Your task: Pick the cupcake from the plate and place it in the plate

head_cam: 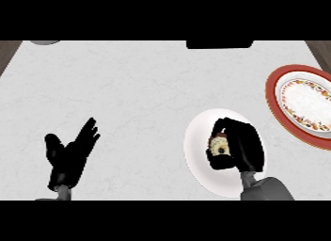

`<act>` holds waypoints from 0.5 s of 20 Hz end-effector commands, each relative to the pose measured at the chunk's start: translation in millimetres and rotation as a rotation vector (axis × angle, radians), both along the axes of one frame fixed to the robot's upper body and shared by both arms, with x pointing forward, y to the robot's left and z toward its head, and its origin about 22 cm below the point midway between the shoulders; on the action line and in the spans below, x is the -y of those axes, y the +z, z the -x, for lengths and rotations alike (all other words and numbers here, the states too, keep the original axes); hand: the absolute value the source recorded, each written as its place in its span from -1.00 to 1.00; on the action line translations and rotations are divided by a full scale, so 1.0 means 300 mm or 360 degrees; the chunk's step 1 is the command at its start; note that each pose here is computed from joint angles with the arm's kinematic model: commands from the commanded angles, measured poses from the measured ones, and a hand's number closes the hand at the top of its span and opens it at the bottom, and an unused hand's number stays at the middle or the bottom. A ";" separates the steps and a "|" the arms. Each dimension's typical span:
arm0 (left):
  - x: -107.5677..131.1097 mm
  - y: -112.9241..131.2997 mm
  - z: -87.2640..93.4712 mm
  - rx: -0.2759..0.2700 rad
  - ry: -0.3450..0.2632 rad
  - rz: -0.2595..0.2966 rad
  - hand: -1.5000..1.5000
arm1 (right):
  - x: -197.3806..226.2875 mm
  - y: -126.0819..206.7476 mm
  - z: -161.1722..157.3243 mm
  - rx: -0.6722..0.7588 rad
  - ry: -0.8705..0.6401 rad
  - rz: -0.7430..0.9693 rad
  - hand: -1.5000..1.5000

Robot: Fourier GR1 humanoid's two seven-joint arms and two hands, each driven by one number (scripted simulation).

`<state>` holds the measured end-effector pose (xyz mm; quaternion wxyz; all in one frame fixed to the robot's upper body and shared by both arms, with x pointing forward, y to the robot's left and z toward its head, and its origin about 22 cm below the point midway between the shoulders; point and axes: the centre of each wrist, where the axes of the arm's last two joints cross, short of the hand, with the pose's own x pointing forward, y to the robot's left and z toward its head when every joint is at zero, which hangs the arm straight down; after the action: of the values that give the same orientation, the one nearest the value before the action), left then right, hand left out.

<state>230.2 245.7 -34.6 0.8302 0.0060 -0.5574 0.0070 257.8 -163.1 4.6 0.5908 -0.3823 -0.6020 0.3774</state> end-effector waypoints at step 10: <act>-0.014 -0.010 0.037 -0.0003 0.0044 0.0008 0.00 | 0.303 0.198 0.441 0.0433 0.0602 -0.0350 1.00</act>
<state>221.6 252.7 -37.7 0.8305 0.0194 -0.5562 0.0246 152.3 -222.9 39.6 0.4710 -0.2478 -0.7442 0.4036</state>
